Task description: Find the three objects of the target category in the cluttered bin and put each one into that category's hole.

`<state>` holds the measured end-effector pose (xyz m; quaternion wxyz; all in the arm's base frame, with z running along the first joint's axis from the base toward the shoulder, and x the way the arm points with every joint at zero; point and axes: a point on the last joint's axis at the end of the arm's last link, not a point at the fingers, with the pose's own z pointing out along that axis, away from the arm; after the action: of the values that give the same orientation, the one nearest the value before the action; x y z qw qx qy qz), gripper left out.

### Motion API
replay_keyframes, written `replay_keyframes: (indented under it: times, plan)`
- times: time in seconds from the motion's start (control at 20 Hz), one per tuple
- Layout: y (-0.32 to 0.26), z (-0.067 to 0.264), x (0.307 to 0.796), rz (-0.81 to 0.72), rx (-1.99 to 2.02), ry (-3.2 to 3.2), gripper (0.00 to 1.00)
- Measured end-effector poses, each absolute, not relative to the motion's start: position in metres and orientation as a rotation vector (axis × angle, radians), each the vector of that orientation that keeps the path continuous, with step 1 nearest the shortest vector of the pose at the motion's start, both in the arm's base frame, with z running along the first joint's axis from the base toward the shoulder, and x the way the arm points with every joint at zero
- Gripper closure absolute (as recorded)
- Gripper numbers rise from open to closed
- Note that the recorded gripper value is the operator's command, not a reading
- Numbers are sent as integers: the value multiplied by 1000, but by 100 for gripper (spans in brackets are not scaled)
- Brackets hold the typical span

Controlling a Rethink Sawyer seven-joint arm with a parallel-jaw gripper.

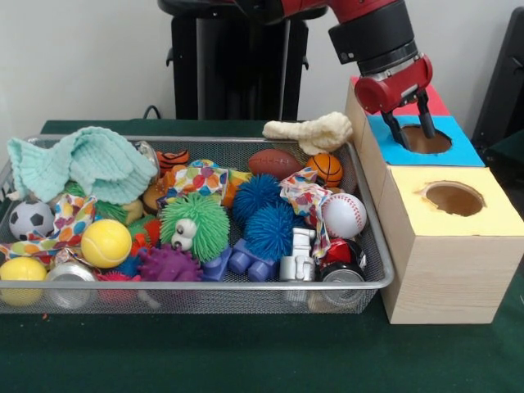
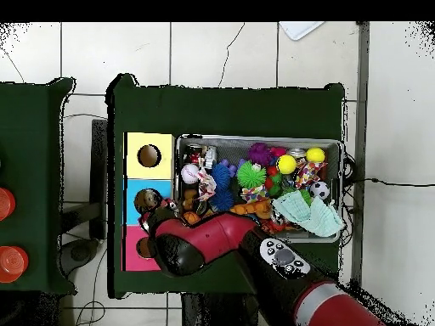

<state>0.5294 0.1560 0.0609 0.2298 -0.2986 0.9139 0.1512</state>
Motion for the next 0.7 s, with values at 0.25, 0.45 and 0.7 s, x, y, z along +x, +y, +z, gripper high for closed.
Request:
replay_keyframes:
  times: [0.25, 0.45, 0.7]
  plan:
    - [152, 67, 530, 428, -820, 2520, 0]
    - [142, 80, 530, 434, -826, 2539, 0]
    - [105, 97, 536, 381, -805, 2578, 0]
